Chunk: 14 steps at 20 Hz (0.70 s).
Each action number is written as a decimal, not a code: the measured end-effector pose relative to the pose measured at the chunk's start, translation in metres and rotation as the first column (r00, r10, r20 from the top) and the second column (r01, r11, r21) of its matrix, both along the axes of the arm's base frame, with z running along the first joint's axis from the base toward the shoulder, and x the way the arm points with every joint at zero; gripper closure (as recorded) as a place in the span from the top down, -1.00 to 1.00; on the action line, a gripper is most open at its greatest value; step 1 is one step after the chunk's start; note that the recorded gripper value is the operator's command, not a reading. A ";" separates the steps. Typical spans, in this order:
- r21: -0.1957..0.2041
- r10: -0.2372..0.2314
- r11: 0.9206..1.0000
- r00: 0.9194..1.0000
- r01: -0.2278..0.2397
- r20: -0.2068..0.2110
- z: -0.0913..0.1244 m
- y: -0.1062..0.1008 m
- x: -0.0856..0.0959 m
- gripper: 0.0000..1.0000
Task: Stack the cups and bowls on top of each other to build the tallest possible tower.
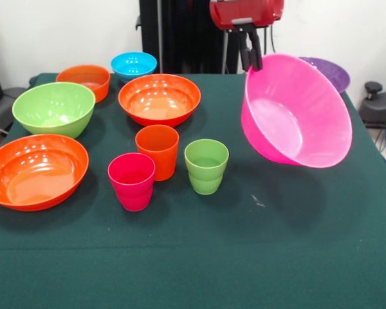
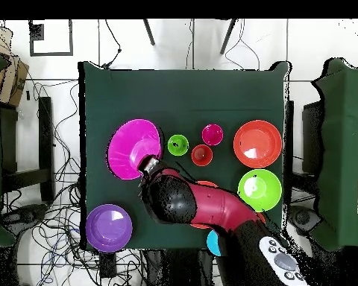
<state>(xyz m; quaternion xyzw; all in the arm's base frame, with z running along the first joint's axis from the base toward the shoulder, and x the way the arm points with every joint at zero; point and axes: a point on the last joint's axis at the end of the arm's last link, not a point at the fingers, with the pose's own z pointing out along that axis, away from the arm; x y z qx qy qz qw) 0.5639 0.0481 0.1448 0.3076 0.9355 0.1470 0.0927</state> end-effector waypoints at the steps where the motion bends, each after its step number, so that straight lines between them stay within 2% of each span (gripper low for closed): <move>1: 0.003 0.002 1.000 1.000 -0.002 0.000 -0.001 0.001 0.000 -1.00; 6: 0.026 0.034 0.999 0.999 -0.034 0.025 -0.012 0.013 -0.005 -1.00; 14: 0.064 0.052 0.996 0.997 -0.056 0.062 -0.025 0.013 -0.014 -1.00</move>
